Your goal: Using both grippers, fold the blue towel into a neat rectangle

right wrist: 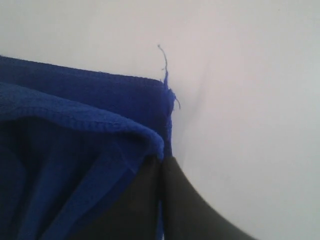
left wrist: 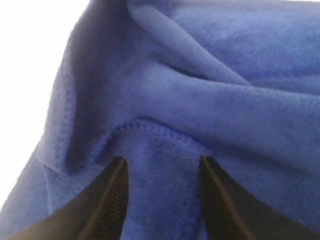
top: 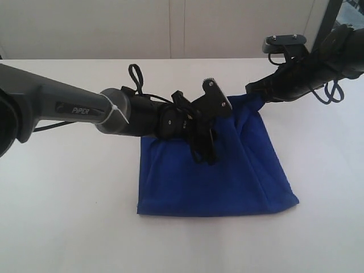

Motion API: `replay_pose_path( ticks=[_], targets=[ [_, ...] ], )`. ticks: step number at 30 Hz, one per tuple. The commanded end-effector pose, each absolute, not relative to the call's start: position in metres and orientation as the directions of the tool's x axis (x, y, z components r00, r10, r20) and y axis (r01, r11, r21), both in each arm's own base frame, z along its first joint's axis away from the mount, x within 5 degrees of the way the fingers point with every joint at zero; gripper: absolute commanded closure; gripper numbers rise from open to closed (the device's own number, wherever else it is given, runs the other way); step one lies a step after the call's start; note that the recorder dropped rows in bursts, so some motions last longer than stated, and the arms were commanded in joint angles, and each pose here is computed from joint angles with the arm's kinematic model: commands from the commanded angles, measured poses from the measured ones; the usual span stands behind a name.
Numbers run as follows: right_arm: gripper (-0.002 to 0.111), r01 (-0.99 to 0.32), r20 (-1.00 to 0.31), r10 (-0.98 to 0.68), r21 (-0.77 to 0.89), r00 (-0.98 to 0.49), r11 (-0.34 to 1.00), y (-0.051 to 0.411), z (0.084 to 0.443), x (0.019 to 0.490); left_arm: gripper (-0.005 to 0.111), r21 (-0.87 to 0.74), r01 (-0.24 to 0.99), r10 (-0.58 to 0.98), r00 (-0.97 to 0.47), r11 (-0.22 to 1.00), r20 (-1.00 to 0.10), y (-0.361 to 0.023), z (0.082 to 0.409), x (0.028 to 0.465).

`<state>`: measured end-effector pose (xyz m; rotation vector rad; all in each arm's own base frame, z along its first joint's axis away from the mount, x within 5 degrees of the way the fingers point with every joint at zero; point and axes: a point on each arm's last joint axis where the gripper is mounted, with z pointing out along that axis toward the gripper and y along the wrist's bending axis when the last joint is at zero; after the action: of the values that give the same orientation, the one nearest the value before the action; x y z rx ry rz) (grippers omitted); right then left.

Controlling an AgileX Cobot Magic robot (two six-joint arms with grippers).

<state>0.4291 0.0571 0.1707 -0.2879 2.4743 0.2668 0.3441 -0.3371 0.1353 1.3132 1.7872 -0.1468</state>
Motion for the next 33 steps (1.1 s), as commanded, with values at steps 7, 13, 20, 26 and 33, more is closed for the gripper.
replay_pose_path(
  ticks=[7,13,20,26,33],
  targets=[
    [0.108,-0.260,-0.612,-0.137,0.118,-0.779,0.958,0.054,0.171,0.430,0.058,0.349,0.820,0.699,-0.084,0.454,-0.710,-0.339,0.130,0.343],
    [0.108,-0.262,-0.609,-0.138,0.119,-0.781,0.958,0.054,0.171,0.429,0.090,0.346,0.822,0.706,-0.092,0.452,-0.703,-0.339,0.122,0.343],
    [0.108,-0.262,-0.609,-0.138,0.119,-0.781,0.958,0.054,0.171,0.429,0.107,0.348,0.821,0.704,-0.091,0.453,-0.704,-0.339,0.122,0.343],
    [0.108,-0.262,-0.609,-0.138,0.119,-0.781,0.958,0.054,0.171,0.429,0.107,0.364,0.808,0.682,-0.063,0.463,-0.728,-0.339,0.144,0.343],
    [0.108,-0.262,-0.609,-0.138,0.119,-0.781,0.958,0.054,0.171,0.429,0.107,0.410,0.794,0.681,-0.008,0.450,-0.732,-0.338,0.158,0.344]
  ],
)
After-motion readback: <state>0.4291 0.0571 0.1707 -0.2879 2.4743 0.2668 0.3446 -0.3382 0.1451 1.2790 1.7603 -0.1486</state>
